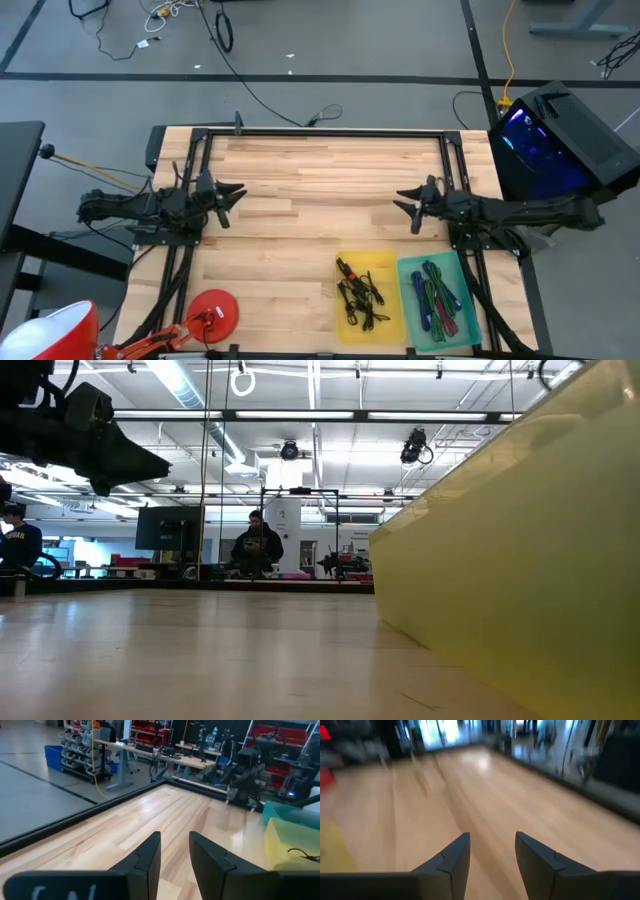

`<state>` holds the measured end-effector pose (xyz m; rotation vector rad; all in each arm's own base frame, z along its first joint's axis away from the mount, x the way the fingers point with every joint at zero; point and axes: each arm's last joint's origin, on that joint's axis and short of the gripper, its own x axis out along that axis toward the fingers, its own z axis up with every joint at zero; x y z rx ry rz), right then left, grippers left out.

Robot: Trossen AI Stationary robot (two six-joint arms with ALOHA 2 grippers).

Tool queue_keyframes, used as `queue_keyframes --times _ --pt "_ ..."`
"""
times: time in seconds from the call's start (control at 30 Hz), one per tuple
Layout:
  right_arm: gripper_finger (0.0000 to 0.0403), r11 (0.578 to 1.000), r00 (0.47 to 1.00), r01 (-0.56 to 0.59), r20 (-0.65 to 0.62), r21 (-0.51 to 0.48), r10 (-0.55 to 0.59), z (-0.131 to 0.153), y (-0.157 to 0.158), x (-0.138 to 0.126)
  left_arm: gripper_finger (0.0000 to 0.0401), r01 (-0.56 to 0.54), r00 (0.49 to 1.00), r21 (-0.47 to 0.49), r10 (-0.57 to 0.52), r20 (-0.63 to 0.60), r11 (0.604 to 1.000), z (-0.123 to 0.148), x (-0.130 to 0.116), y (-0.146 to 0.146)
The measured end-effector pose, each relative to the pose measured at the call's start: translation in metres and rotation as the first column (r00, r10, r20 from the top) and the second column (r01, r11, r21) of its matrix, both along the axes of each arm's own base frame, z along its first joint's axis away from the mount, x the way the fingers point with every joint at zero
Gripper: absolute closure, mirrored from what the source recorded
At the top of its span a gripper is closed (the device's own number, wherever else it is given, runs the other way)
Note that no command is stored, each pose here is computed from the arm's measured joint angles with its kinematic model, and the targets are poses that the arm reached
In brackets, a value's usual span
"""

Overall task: Pick & Place USB Port
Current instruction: Return to Home Position

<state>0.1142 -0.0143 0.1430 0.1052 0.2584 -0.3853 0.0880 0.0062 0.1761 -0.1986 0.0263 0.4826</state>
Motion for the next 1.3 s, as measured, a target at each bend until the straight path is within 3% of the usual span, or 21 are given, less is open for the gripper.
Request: queue_keyframes --times 0.27,0.43,1.0,1.3 --pt "0.0243 1.000 0.937 0.006 0.349 -0.016 0.000 0.031 0.001 -0.019 0.0295 -0.016 1.000 -0.003 0.016 0.023 1.000 0.001 0.001 0.001" --pt "0.0243 1.000 0.896 0.007 0.444 -0.020 0.003 0.041 0.001 -0.020 0.0295 -0.027 0.999 -0.003 0.027 0.026 1.000 0.001 0.000 0.002" --pt "0.0243 1.000 0.901 0.006 0.434 -0.019 0.003 0.040 0.001 -0.019 0.0295 -0.031 0.999 -0.003 0.031 0.030 1.000 0.001 0.001 0.003" --pt "0.0243 1.000 0.901 0.007 0.434 -0.019 0.003 0.040 0.001 -0.019 0.0295 -0.109 0.993 -0.005 0.109 0.032 0.994 0.001 0.000 0.010"
